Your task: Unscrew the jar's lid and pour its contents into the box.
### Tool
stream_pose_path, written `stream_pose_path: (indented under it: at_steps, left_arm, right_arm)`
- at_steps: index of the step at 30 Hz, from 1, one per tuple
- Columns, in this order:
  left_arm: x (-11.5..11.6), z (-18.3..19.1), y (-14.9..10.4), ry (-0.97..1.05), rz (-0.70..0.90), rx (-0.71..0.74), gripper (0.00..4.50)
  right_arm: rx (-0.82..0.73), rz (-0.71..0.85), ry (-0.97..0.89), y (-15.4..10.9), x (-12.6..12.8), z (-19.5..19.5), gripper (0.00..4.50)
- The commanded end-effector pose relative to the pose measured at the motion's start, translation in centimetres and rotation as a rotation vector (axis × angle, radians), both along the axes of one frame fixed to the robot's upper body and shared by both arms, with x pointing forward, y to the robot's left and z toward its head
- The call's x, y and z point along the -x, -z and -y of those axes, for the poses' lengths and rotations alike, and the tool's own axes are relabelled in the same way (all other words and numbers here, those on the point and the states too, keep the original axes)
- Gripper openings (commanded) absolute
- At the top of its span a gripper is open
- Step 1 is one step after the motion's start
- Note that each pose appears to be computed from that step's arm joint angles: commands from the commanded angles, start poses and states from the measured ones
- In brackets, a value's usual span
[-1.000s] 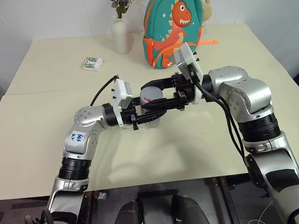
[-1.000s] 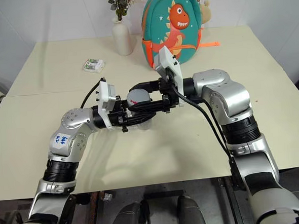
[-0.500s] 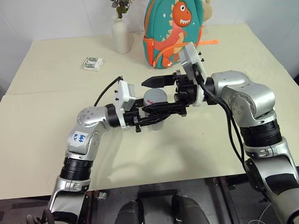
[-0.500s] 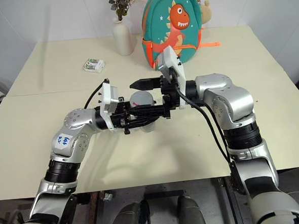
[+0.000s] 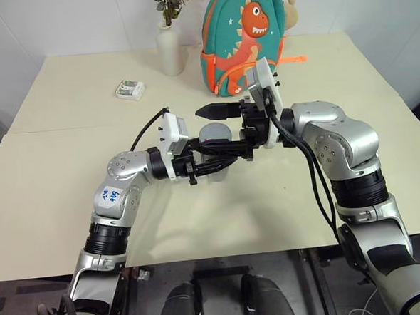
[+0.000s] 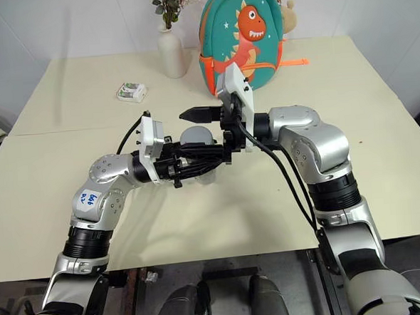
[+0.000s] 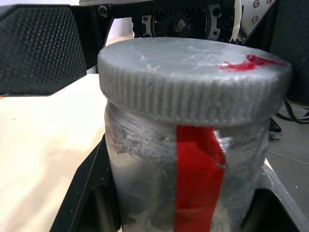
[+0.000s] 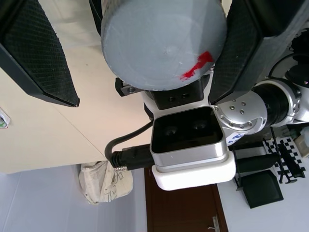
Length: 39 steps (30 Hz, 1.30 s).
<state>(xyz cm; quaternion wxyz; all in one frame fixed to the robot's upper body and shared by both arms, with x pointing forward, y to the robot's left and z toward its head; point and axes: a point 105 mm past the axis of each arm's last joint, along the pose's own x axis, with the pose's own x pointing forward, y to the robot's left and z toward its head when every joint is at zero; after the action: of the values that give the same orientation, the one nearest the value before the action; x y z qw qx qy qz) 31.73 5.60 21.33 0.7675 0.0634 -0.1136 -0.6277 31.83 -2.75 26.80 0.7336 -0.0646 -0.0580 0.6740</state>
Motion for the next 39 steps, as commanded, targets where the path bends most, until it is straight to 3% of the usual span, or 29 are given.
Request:
stream_pose_path:
  at_steps: [1, 13, 19, 30, 39]
  left_arm:
    - [1.2, 0.4, -1.7, 0.047, 0.068, 0.032, 2.05]
    - [1.1, -0.3, -1.6, 0.035, 0.061, 0.024, 2.05]
    - [1.1, -0.6, -1.6, 0.026, 0.062, 0.022, 2.05]
    - [0.9, -0.3, -1.6, 0.036, 0.059, 0.019, 2.05]
    - [1.0, 0.2, -1.3, 0.058, 0.049, 0.019, 2.05]
  right_arm:
    - [-0.005, 0.051, 0.041, -1.1, -0.7, 0.8, 4.49]
    - [0.004, 0.013, 0.139, -0.7, -2.0, 6.1, 4.49]
    - [-0.029, -0.026, 0.087, -0.8, -0.8, 7.9, 4.49]
    - [-0.031, 0.073, -0.027, -1.9, 1.0, 2.8, 4.49]
    - [0.011, 0.069, -0.064, -1.3, 1.1, -0.1, 4.49]
